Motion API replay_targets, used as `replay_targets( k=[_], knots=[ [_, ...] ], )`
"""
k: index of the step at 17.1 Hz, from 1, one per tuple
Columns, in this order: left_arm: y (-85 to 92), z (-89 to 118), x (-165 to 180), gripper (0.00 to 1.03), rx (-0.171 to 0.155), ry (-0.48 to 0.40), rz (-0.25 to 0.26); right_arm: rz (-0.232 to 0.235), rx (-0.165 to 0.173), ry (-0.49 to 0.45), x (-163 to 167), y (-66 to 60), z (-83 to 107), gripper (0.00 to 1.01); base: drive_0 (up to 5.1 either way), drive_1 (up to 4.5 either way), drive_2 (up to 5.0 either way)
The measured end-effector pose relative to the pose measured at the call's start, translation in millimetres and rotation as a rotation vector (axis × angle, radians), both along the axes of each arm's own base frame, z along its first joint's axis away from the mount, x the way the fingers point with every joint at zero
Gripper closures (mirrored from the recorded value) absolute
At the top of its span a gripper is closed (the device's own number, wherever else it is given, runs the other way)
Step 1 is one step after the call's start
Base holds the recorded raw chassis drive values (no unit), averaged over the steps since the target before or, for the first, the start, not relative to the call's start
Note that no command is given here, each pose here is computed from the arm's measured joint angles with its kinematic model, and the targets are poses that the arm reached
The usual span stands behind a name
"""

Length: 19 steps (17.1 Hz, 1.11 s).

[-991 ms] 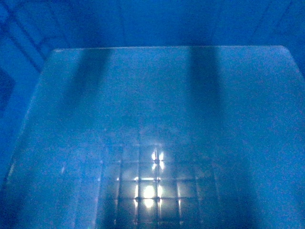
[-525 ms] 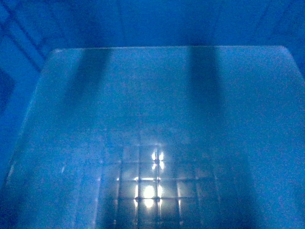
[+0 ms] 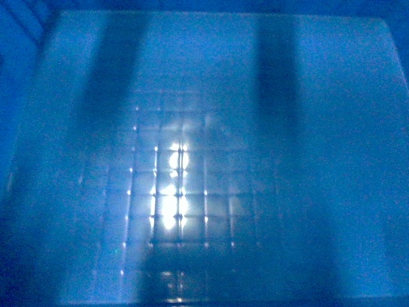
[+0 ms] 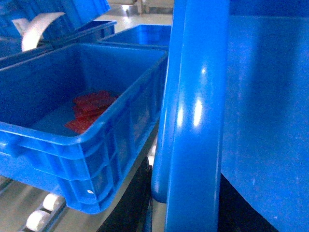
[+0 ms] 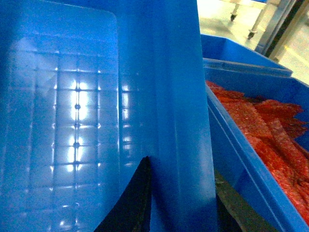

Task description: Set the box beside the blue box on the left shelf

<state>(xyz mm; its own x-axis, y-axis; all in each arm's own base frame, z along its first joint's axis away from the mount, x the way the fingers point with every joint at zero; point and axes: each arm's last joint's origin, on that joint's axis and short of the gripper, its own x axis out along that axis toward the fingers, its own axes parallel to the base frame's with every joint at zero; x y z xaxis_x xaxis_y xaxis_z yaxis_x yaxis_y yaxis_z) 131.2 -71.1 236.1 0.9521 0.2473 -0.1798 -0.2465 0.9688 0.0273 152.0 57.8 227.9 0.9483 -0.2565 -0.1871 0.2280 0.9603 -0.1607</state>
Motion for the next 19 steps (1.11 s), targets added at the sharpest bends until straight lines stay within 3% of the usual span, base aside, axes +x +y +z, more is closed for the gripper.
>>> replay_targets(
  k=[2,5,6,11,19],
  knots=[
    [-1.0,4,5,0.84,0.026,0.008,0.022,0.037,0.033,0.029,8,-1.3,-1.7,0.79,0.0,0.00,0.0],
    [0.1,3,25,0.84,0.056,0.110,0.013,0.057,0.114,0.221,26,-6.5,-7.4,0.79,0.0,0.00,0.0],
    [1.1,-2,62,0.84,-0.012,0.200,-0.029,0.031,0.132,0.254,51,-13.8,2.7,0.80,0.0,0.00,0.0],
    [-0.4,-26,83,0.84,-0.053,0.304,-0.050,0.018,0.090,0.331,66,-15.1,-7.2,0.80,0.0,0.00,0.0],
    [-9.4,-28,96,0.84,-0.044,0.311,-0.070,-0.037,0.097,0.397,75,-20.9,-22.1,0.80,0.0,0.00,0.0]
  ],
)
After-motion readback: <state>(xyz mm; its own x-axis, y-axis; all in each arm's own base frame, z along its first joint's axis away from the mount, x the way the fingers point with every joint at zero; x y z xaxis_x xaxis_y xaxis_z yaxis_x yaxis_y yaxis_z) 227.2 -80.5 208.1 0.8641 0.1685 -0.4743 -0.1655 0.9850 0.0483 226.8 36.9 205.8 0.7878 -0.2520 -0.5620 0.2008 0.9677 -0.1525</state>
